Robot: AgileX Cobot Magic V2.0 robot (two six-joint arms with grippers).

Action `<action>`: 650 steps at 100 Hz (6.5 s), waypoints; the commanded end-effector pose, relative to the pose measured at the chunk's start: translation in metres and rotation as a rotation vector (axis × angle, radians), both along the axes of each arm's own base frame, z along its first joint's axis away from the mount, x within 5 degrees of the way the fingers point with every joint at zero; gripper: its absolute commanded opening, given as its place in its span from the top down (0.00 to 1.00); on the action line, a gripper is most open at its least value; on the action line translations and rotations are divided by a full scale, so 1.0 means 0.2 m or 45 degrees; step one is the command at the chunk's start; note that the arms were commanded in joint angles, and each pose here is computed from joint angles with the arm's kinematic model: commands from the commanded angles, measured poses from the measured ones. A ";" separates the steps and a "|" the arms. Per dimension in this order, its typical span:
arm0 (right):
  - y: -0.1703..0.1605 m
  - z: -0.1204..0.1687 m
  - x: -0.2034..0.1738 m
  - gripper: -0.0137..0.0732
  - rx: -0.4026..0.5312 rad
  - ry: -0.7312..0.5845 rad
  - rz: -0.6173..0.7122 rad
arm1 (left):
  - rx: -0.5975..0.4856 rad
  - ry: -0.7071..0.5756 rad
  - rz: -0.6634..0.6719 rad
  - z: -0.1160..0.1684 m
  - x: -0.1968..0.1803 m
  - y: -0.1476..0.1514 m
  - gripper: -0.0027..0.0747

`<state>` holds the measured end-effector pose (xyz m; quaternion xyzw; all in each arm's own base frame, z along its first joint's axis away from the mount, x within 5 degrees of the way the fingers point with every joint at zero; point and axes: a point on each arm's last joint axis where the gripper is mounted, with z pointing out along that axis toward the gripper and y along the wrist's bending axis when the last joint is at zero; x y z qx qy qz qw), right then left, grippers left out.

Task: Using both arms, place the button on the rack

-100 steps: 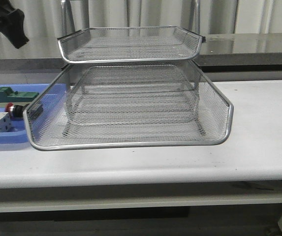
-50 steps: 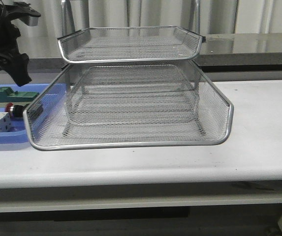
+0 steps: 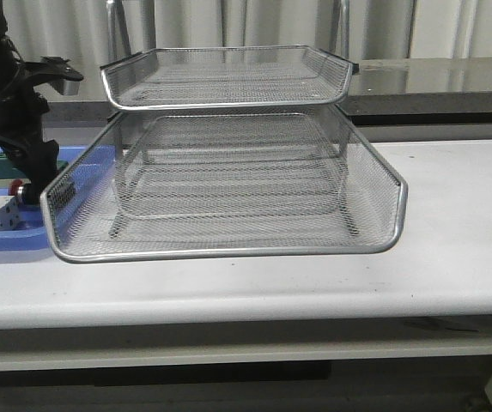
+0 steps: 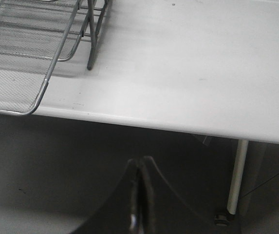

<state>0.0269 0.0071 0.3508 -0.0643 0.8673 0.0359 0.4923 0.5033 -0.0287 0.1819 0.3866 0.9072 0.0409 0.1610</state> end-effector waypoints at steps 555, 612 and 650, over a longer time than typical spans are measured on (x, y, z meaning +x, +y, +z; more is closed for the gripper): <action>0.00 0.07 0.01 0.92 -0.011 -0.113 -0.010 | -0.554 -1.118 0.161 1.43 -1.77 -0.19 0.17; 0.00 0.07 0.01 0.92 -0.011 -0.113 -0.010 | -0.643 -1.200 0.346 1.27 -2.07 0.06 0.17; 0.00 0.07 0.01 0.92 -0.011 -0.113 -0.010 | -0.645 -1.197 0.337 1.25 -2.06 0.05 0.17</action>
